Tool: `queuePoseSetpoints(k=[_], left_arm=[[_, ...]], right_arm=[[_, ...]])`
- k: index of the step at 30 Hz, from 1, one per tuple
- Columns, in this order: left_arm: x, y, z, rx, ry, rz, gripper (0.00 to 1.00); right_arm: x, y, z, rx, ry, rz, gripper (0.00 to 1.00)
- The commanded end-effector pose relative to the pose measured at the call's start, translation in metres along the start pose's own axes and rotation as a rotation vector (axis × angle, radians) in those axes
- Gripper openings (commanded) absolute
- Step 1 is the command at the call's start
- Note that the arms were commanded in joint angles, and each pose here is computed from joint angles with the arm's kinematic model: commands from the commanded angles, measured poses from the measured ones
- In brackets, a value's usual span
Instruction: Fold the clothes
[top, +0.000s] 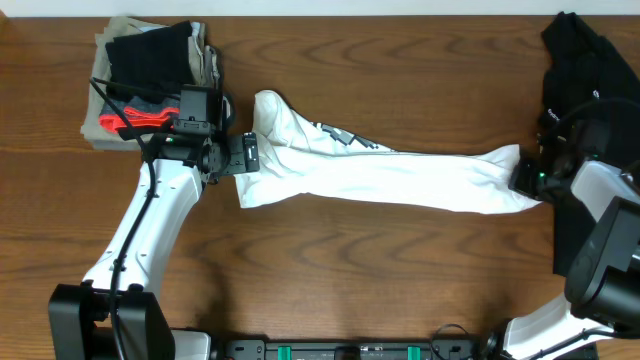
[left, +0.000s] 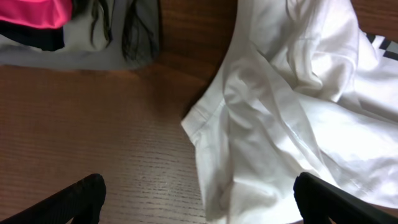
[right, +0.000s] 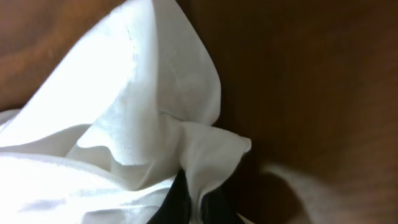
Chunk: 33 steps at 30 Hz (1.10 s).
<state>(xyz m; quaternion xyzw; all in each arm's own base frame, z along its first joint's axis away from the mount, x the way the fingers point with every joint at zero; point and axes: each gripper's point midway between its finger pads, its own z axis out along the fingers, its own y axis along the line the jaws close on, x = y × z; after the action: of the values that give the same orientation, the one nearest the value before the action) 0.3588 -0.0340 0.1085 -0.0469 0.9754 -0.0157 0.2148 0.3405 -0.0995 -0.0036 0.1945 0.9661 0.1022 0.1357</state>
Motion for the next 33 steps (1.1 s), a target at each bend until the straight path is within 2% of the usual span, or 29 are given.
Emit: queuePoseSetpoints(k=[1, 8, 15, 25, 33], left_arm=[[-0.004, 0.004, -0.003, -0.013, -0.011, 0.004, 0.98], [-0.004, 0.004, -0.003, -0.013, -0.011, 0.003, 0.98], [-0.003, 0.004, -0.003, -0.013, -0.009, 0.003, 0.98], [-0.003, 0.004, -0.003, -0.013, -0.009, 0.003, 0.98], [-0.003, 0.004, -0.002, -0.014, -0.006, 0.004, 0.98]], right_arm=[[0.008, -0.007, 0.0, -0.048, 0.079, 0.032, 0.01], [-0.029, 0.01, -0.054, -0.125, 0.088, -0.016, 0.01], [-0.043, 0.044, -0.085, -0.143, 0.108, -0.087, 0.01], [-0.018, 0.128, -0.072, -0.18, 0.187, -0.265, 0.01], [-0.006, 0.2, -0.053, -0.203, 0.147, -0.358, 0.02]])
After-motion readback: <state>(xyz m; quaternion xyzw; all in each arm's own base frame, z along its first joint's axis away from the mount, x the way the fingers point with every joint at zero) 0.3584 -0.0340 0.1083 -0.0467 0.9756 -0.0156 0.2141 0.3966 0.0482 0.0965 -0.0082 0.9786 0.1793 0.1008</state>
